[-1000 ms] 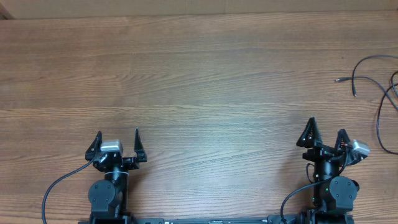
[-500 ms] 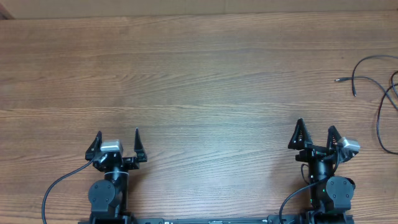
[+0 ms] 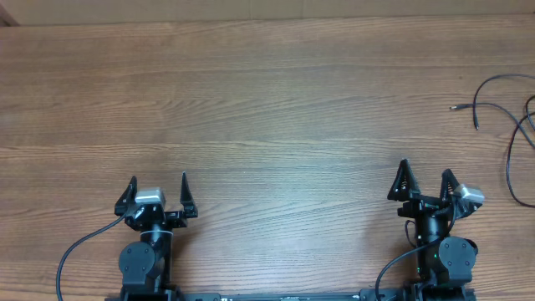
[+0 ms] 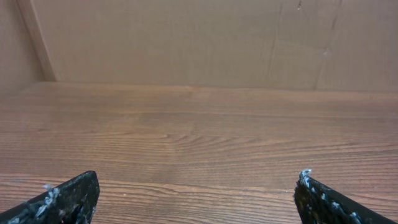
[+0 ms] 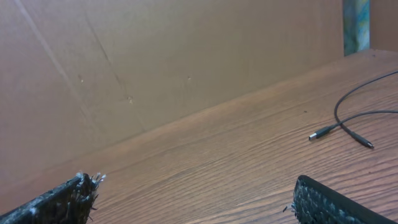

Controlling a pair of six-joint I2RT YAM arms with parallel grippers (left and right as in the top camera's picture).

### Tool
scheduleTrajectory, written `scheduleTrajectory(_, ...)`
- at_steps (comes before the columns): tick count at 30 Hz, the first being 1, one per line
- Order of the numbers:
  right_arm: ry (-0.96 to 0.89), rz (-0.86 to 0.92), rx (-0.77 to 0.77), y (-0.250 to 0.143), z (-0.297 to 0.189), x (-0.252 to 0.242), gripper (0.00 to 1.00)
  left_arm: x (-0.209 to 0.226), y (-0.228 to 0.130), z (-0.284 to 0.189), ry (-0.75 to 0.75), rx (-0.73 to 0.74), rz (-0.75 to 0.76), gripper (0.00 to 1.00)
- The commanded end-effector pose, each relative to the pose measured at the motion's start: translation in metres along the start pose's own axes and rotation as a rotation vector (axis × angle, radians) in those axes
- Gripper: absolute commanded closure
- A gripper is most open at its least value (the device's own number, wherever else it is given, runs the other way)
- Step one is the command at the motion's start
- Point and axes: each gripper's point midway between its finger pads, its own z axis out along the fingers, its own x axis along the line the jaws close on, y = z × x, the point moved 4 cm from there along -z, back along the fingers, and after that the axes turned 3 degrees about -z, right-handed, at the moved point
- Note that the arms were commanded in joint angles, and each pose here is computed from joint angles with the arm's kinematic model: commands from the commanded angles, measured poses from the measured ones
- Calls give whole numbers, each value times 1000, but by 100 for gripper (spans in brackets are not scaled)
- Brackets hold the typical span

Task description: Untangle cables

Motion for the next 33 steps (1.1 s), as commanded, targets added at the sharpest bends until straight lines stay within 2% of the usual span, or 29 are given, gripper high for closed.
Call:
scheduleTrajectory(1, -6, -7, -1, -2, 0, -2, 0, 2, 1, 0, 10, -8, -14, 0)
scheduleTrajectory(14, -10, -8, -3, -2, 0, -2, 0, 2, 1, 0, 10, -8, -14, 0)
scheduleTrajectory(20, 50, -177, 16, -6, 0, 5, 0, 2, 1, 0, 9, -9, -14, 0)
scheduleTrajectory(33, 96, -184, 31, -8, 0, 11, 0, 2, 1, 0, 9, -9, -14, 0)
